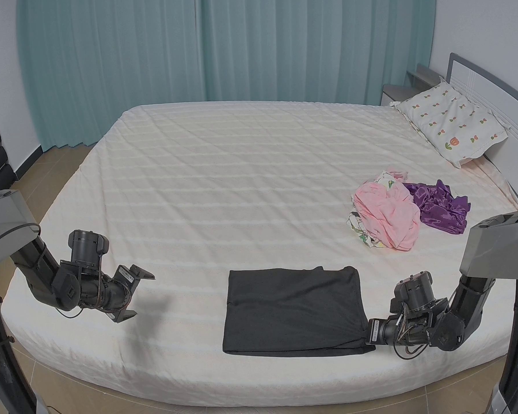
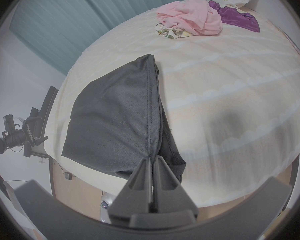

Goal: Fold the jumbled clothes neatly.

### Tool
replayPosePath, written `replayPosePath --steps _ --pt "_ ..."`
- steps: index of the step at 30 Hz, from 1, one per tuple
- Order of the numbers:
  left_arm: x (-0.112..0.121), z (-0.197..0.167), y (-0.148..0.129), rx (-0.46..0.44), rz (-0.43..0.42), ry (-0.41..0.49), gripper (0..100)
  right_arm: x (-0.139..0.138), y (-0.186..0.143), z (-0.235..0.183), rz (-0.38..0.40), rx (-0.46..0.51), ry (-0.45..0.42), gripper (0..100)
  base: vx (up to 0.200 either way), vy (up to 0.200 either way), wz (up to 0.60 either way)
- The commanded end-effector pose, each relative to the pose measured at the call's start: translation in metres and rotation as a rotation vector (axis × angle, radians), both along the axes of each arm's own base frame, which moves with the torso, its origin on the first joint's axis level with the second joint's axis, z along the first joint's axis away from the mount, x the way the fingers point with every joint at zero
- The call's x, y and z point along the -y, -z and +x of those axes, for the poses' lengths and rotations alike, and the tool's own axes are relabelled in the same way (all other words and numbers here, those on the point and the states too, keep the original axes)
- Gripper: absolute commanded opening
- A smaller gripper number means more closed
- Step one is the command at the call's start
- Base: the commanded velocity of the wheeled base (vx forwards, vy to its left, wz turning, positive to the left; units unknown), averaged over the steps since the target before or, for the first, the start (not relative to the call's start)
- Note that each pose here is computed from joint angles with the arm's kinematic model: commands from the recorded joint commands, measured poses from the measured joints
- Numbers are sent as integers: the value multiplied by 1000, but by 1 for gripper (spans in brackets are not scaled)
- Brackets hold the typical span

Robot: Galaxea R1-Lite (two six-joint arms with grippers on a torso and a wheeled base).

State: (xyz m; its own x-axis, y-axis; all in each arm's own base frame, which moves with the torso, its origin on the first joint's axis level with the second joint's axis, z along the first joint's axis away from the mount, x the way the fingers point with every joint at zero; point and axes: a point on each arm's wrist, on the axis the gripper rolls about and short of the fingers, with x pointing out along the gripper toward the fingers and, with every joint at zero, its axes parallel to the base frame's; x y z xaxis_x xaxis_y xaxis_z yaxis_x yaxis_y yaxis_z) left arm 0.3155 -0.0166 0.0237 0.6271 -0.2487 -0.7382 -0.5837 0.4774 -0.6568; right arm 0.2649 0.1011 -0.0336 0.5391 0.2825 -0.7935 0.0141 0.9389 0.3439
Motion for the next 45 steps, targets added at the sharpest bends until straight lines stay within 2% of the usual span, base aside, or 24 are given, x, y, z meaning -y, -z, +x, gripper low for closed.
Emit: replayPosePath --steps 1,9,10,16,20,25,28,32,45 --pt "0 0 0 -1 -1 -1 100 2 -1 -3 -8 -1 -7 0 0 0 0" --pt "0 0 0 -1 -1 -1 100 8 1 -6 -40 -12 -25 0 0 0 0" --pt "0 0 0 -1 -1 1 100 10 1 -6 -45 -11 -28 100 0 0 0" --pt "0 0 0 -1 -1 1 100 13 -7 1 -26 34 -14 100 0 0 0" --pt "0 0 0 -1 0 0 100 19 -12 20 6 82 29 100 0 0 0" --pt "0 0 0 -1 -1 -1 100 13 21 53 19 64 38 100 0 0 0" --pt "0 0 0 -1 0 -2 100 8 24 63 33 90 30 100 0 0 0" --pt "0 0 1 -2 1 1 100 5 24 73 56 109 5 100 0 0 0" --pt "0 0 0 -1 1 1 100 -1 27 80 171 163 -171 100 0 0 0"
